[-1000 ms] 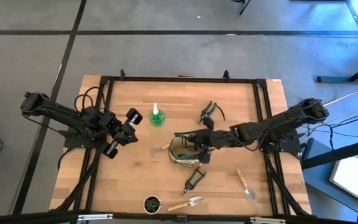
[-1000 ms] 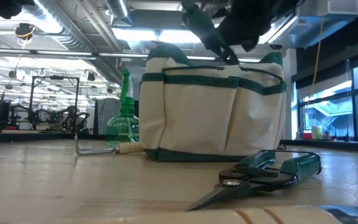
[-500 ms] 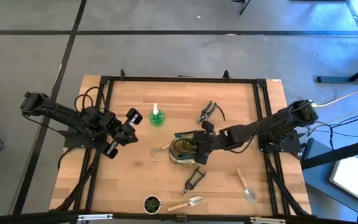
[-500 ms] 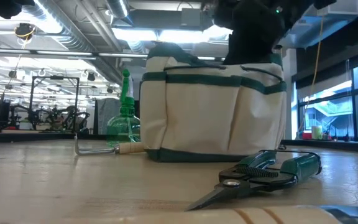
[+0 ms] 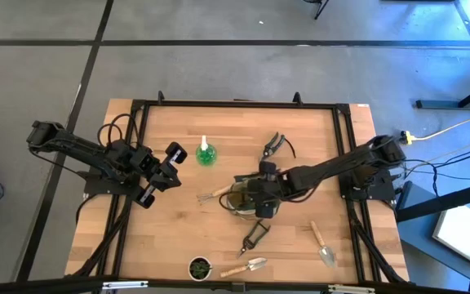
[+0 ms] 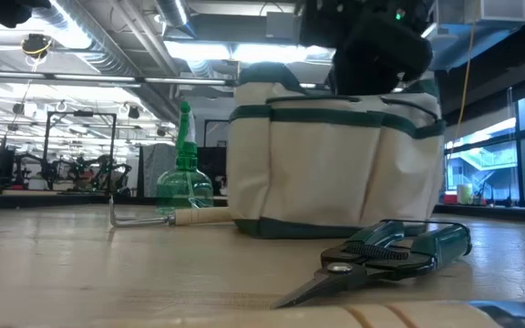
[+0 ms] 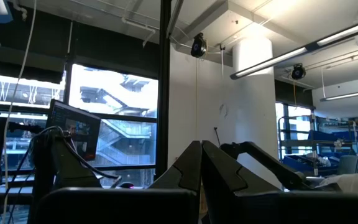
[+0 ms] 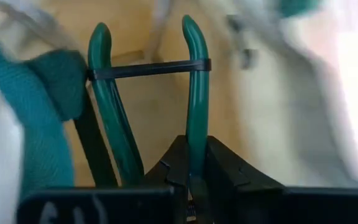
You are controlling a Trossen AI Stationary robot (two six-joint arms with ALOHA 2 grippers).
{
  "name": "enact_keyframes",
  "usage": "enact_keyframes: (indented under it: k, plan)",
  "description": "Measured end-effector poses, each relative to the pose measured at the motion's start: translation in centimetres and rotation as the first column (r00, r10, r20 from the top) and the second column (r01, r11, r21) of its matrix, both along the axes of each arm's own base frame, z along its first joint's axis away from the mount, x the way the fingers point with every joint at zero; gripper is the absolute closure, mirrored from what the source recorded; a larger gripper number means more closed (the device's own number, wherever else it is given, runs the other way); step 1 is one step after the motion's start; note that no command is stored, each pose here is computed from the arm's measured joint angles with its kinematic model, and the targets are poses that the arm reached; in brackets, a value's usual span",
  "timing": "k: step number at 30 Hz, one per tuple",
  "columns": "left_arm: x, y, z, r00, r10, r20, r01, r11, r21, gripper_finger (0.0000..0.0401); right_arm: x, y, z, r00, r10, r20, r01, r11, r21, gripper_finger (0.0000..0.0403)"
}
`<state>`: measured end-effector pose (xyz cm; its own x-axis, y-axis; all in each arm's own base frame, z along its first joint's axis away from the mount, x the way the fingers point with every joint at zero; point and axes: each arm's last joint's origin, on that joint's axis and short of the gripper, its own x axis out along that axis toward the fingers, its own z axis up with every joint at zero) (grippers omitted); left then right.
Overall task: Pick & Place Garden tools in Gardening bag
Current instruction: Put the right green pruning shears into the green gardening bag
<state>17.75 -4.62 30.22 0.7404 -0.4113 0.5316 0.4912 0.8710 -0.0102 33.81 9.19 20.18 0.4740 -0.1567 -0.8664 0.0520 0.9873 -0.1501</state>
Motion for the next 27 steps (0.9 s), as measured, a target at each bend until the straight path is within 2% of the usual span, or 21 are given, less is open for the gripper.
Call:
enact_keyframes:
  k: [6, 17, 27]
  plan:
    - [0.0, 0.0, 0.0, 1.000, 0.000, 0.000, 0.000, 1.000, 0.000, 0.0395, 0.9, 0.3, -0.7, 0.996, 0.038, -0.081, -0.036, 0.999, 0.024, 0.0373]
    - [0.0, 0.0, 0.0, 1.000, 0.004, -0.002, -0.004, 1.000, 0.007, 0.0395, 1.3, 0.3, 1.2, 0.988, 0.087, -0.131, -0.077, 0.994, 0.079, 0.0373]
    - [0.0, 0.0, 0.0, 1.000, 0.004, -0.002, -0.004, 1.000, 0.007, 0.0395, 2.0, -0.1, -1.5, 0.970, 0.093, -0.224, -0.070, 0.992, 0.108, 0.0373]
